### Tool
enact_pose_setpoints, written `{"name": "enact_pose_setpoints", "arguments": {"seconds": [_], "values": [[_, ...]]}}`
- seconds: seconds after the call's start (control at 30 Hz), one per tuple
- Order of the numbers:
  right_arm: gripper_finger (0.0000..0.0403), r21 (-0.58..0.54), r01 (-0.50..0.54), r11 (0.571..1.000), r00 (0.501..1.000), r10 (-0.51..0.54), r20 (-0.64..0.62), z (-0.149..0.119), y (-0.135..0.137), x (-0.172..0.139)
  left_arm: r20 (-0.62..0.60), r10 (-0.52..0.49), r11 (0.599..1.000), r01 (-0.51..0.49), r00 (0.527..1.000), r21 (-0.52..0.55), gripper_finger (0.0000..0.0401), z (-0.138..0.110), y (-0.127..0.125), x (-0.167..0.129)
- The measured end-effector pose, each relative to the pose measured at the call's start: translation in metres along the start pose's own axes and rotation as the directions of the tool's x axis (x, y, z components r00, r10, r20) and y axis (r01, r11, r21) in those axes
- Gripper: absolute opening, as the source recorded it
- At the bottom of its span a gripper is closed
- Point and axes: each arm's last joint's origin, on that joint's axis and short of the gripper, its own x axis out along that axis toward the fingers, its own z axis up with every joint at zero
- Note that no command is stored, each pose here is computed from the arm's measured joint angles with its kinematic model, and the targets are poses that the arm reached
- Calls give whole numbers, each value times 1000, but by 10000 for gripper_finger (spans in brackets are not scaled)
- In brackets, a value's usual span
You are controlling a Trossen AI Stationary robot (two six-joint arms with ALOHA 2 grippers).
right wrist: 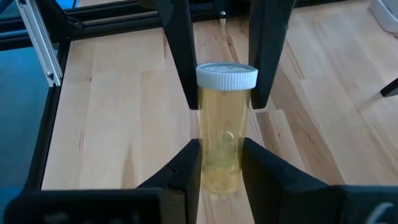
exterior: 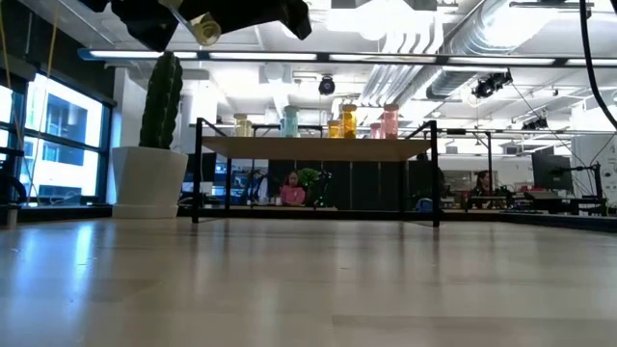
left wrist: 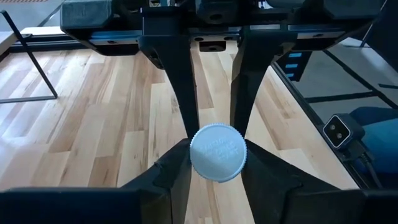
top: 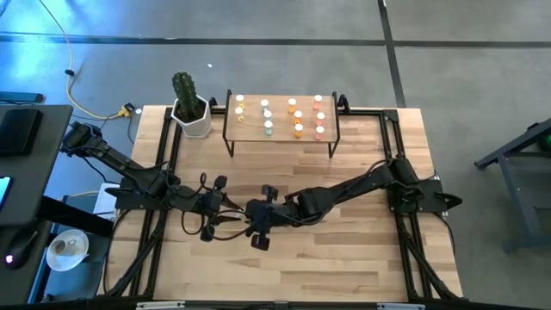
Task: Pick and place medicine bottles onto shelf by color
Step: Put the yellow pill bottle on the shelf aligned with the other yellow pill bottles
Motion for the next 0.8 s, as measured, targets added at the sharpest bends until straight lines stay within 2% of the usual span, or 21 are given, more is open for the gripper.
{"name": "enact_pose_setpoints", "arguments": {"seconds": [0.13, 0.33, 0.5, 0.6, 0.8], "values": [[104, -3, 0, 1000, 1000, 0, -9, 0, -2, 0, 0, 3, 1000, -3, 1000, 1, 118, 0, 0, 0], [169, -25, 5, 1000, 1000, -5, -17, 0, -4, 0, 3, 22, 1000, -22, 1000, 0, 108, 0, 1, 0], [212, -32, 5, 999, 1000, -6, -16, 8, -11, -16, 7, 55, 998, -55, 998, 0, 111, 0, 2, 0], [223, -31, 30, 999, 999, -30, -10, 15, -20, -34, 8, 104, 995, -104, 994, 0, 111, 0, 4, -1], [224, -111, 163, 980, 986, -165, -2, 24, -40, -69, -27, 200, 979, -201, 979, -15, 111, 10, 27, -7]]}}
